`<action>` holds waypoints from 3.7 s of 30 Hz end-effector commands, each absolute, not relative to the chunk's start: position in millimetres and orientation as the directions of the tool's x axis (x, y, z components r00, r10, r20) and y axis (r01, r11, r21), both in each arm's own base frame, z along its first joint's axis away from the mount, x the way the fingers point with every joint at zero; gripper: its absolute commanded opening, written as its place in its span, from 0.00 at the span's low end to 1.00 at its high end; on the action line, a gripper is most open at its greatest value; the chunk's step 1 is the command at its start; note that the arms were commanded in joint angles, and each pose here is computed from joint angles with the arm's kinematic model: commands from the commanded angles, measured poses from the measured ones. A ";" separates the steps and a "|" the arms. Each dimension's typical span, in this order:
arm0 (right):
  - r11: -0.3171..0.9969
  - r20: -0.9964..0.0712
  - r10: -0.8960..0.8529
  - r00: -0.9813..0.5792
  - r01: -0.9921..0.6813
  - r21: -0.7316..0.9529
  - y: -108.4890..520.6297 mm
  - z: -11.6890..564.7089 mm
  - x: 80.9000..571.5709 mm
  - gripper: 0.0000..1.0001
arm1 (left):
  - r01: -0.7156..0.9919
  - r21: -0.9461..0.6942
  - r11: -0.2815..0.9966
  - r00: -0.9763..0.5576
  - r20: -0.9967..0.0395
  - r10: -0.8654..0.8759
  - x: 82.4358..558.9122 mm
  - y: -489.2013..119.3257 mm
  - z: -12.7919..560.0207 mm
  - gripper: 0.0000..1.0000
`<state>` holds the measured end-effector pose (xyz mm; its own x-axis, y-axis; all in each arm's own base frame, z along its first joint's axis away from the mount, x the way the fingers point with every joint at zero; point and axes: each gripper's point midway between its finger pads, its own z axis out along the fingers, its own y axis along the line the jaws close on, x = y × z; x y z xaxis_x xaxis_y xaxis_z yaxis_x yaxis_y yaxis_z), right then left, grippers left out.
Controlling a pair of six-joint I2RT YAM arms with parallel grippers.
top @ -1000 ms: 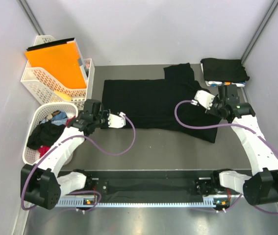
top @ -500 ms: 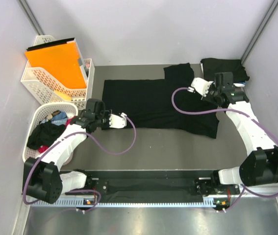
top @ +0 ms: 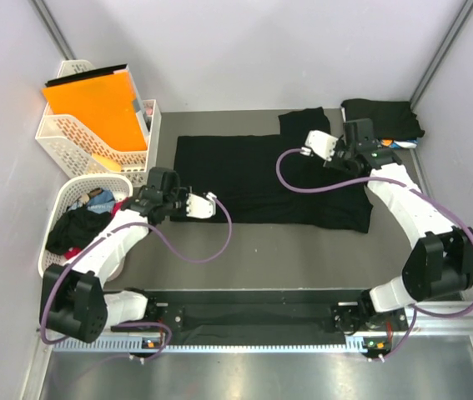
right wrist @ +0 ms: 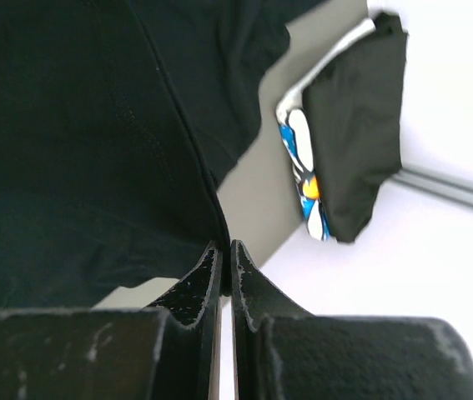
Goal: Fold and stack the t-shirts
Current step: Fold the flattened tshirt in 1/3 of the way
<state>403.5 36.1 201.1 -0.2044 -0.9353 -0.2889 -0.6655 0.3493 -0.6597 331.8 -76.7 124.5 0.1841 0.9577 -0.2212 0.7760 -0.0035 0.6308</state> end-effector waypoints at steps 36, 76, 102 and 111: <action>0.332 -0.347 -0.934 -0.087 -0.571 -0.751 89.5 231.5 457.8 0.00 | 0.721 0.692 -0.030 0.199 -0.166 0.966 402.5 -63.8 109.6 0.00; 0.312 -0.327 -0.941 -0.086 -0.593 -0.743 105.1 208.8 487.0 0.00 | 0.729 0.683 -0.050 0.183 -0.124 0.975 426.3 -61.2 86.8 0.00; 0.339 -0.293 -0.940 -0.173 -0.543 -0.768 102.0 178.6 506.2 0.02 | 0.741 0.669 -0.058 0.159 -0.091 0.983 419.4 -54.6 84.4 0.00; 0.351 -0.263 -0.933 -0.248 -0.448 -0.823 86.6 180.6 516.9 0.00 | 0.742 0.667 -0.064 0.161 -0.084 0.983 422.2 -60.9 80.0 0.00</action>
<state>502.8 86.4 158.4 -0.2197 -0.9479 -0.2308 -0.5616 0.3164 -0.7645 407.4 -57.3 64.3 0.1605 0.9825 -0.0945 0.7810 -0.0678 0.6209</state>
